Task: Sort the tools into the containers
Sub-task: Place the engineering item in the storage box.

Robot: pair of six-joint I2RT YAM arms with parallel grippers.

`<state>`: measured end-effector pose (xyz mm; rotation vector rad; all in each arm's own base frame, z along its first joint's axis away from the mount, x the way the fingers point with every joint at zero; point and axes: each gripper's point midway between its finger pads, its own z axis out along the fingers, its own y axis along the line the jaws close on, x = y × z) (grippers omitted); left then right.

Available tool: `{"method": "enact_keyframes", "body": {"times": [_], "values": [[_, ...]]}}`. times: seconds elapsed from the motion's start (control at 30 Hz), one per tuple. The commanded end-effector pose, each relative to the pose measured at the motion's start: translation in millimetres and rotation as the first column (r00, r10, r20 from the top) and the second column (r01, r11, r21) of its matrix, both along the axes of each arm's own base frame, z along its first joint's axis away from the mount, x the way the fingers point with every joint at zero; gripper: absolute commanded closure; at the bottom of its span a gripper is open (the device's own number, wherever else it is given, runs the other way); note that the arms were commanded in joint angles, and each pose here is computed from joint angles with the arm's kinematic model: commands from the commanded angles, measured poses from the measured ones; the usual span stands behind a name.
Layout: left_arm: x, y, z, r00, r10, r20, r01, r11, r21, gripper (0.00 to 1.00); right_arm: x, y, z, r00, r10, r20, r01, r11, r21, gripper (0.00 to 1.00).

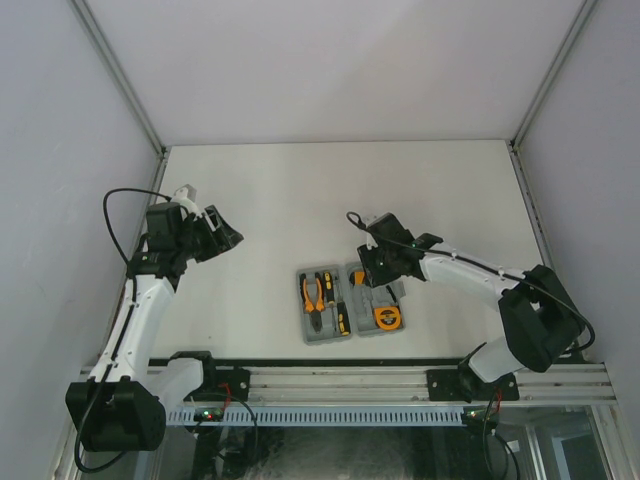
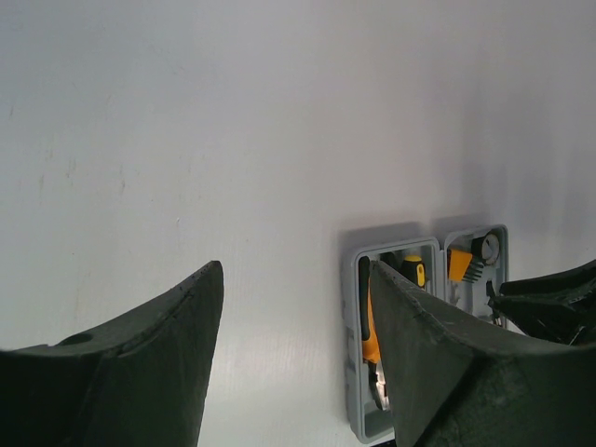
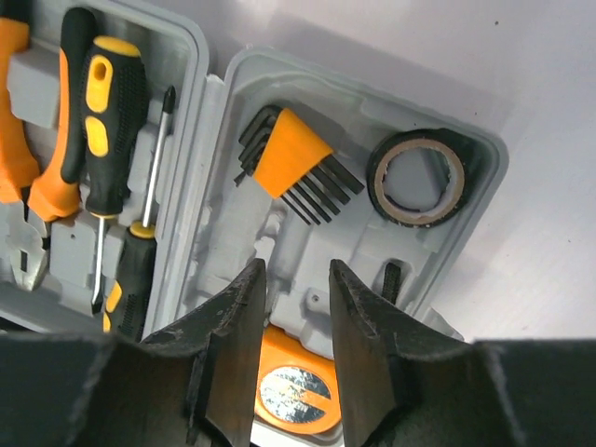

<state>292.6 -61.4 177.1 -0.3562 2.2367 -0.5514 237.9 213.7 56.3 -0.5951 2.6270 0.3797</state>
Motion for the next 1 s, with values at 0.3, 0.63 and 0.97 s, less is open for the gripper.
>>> {"method": "enact_keyframes", "body": {"times": [0.3,0.63,0.97], "values": [[1,-1,2,1.000,-0.001,0.027,0.001,1.000,-0.018,0.32,34,17,2,0.990,-0.138,0.009,0.136,0.981,0.139,0.59],[1,-1,2,1.000,-0.001,0.026,0.001,1.000,-0.018,0.32,47,16,-6,0.977,-0.215,-0.014,0.214,0.960,0.183,0.56],[1,-1,1,1.000,-0.001,0.022,0.001,1.000,-0.021,0.32,47,3,-15,0.963,-0.269,-0.019,0.269,0.955,0.129,0.56]]}}
